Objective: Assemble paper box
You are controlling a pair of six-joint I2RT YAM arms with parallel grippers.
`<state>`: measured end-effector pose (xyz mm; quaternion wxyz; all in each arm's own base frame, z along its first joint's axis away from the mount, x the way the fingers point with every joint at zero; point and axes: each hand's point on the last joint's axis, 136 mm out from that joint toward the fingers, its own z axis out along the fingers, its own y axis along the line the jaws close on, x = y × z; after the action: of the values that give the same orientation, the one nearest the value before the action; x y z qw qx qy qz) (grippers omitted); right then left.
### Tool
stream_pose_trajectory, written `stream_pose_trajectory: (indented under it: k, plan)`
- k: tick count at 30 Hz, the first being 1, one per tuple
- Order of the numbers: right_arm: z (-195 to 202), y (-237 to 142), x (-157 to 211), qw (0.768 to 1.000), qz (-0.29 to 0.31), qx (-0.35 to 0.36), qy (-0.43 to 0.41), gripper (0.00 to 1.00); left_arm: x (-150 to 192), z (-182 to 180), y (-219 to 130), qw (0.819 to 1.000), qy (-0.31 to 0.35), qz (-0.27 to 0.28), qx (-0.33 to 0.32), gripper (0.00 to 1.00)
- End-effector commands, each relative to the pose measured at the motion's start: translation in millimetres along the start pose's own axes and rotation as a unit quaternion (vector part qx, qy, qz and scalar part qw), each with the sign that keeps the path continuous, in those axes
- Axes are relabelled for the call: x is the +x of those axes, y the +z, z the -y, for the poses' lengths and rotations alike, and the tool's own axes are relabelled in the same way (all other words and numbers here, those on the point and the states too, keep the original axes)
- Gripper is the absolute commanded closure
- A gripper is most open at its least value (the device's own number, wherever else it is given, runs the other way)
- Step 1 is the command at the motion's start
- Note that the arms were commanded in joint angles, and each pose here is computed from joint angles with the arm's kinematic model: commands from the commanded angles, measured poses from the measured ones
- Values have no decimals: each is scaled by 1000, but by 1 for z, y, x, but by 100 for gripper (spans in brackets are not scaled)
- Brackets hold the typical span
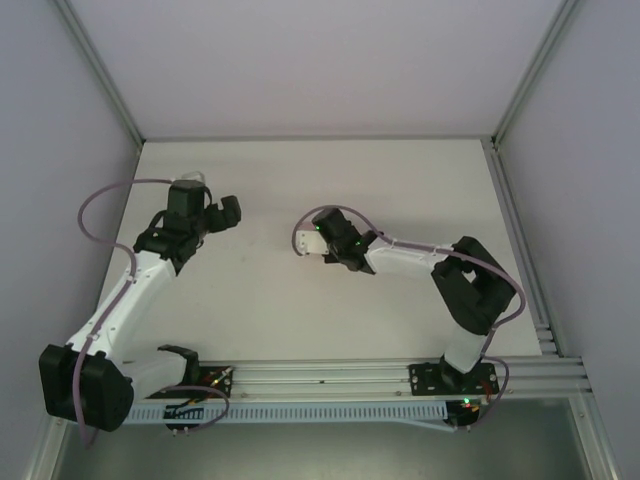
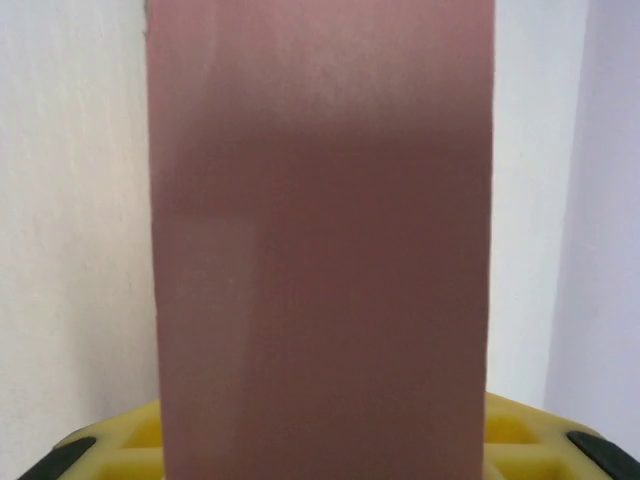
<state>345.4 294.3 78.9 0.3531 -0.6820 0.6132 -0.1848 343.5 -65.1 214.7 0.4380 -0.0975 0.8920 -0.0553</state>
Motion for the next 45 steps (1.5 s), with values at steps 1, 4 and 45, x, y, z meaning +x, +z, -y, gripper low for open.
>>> stream_pose_trajectory:
  k: [1,4,45]
  plan:
    - [25,-1,-7,996,25,85,-14,56,-2,-10,-3,1000,3,15,-19,0]
    - [10,6,0,997,21,74,-7,52,-4,-12,-4,999,1,24,-22,0]
    - [85,-114,260,681,136,317,646,0,20,-101,47,956,93,269,-66,0]
